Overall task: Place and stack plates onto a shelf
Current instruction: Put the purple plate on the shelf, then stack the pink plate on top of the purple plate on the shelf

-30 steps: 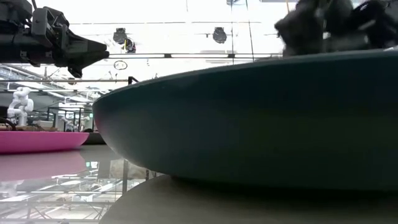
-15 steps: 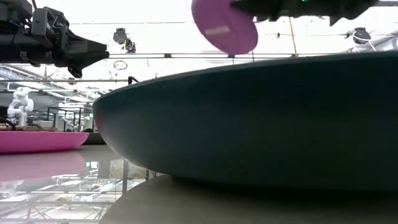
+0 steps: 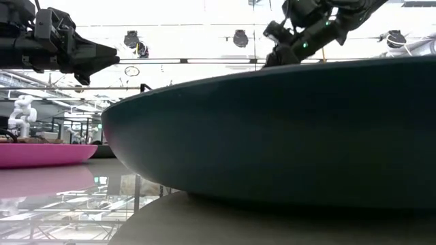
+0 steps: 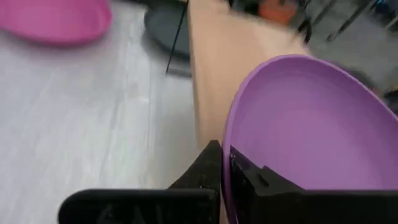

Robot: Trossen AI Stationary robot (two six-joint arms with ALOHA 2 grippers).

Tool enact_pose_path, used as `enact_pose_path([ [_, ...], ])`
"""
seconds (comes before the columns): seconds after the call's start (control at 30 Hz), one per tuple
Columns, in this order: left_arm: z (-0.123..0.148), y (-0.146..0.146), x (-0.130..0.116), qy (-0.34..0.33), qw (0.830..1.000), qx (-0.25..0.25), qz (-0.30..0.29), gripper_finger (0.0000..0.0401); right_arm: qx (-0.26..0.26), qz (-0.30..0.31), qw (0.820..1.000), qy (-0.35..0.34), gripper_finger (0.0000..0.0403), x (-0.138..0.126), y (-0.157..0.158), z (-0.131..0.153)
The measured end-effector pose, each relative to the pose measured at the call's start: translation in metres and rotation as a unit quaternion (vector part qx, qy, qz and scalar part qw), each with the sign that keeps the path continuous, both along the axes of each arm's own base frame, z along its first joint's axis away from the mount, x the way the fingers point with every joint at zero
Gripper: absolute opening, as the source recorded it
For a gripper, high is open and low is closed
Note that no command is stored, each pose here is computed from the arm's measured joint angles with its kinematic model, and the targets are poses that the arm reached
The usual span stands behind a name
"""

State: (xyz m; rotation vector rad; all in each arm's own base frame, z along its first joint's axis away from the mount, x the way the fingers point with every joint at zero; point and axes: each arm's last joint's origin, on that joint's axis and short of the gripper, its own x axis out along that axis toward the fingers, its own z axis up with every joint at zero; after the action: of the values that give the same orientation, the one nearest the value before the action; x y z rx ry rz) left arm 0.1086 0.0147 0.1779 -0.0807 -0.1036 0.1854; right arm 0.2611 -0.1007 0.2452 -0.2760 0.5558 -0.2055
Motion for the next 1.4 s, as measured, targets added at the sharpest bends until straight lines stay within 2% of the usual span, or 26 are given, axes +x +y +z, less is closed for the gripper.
enact_pose_path([
  [0.33,0.0,0.0,0.0,0.0,1.0,0.0,0.0,0.0133,0.011,-0.006,1.0,0.015,0.0011,0.008,-0.003,-0.012],
  [0.73,0.0,0.0,0.0,0.0,1.0,0.0,0.0,0.0133,0.019,-0.008,1.0,0.011,0.0106,0.005,-0.001,-0.009],
  [0.87,0.0,0.0,0.0,0.0,1.0,0.0,0.0,0.0133,0.008,-0.004,1.0,-0.016,0.0131,-0.002,0.004,0.006],
  [1.0,0.0,0.0,0.0,0.0,1.0,0.0,0.0,0.0133,-0.012,0.004,0.997,-0.07,0.0142,-0.017,0.013,0.033],
  [1.17,0.0,0.0,0.0,0.0,1.0,0.0,0.0,0.0133,0.009,0.008,0.988,-0.153,0.0141,-0.042,0.032,0.063],
  [1.27,0.0,0.0,0.0,0.0,1.0,0.0,0.0,0.0133,0.033,0.041,0.983,-0.174,0.014,-0.055,0.044,0.057],
  [1.4,0.0,0.0,0.0,0.0,1.0,0.0,0.0,0.0133,0.064,0.073,0.973,-0.208,0.014,-0.068,0.058,0.035],
])
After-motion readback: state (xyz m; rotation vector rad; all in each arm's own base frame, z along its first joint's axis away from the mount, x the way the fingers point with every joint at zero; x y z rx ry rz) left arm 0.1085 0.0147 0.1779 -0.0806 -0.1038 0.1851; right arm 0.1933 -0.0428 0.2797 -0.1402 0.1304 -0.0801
